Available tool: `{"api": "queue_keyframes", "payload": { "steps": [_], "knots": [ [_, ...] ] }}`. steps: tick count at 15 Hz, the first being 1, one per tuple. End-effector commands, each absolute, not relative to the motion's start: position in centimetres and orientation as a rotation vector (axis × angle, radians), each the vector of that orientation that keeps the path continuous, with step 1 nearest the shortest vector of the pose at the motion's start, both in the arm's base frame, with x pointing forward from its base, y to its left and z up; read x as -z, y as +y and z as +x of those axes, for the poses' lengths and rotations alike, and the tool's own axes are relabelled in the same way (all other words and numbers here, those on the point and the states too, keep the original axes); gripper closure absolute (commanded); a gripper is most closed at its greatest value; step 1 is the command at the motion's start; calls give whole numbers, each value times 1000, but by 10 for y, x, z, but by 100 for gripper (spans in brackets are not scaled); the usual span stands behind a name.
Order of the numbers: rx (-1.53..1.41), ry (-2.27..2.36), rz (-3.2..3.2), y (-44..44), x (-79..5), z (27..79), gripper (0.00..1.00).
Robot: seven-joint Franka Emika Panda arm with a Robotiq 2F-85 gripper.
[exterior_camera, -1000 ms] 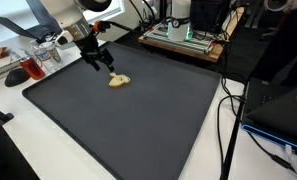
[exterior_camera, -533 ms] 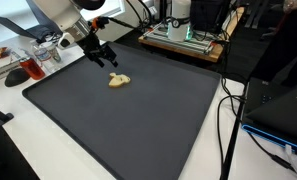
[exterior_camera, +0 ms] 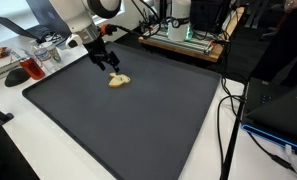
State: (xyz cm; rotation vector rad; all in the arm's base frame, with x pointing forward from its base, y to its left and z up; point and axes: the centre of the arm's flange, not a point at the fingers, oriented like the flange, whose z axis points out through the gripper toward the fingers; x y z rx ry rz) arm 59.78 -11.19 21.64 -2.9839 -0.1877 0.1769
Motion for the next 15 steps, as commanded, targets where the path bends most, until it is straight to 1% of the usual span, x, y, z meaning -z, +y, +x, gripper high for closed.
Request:
{"api": "queue_keyframes", "payload": {
  "steps": [1, 7, 15],
  "knots": [
    [-32, -144, -3074, -92, -225, 551, 0],
    [198, -65, -3189, -71, -235, 506, 0],
    [578, -38, -3183, -76, -229, 454, 0]
  ]
}}
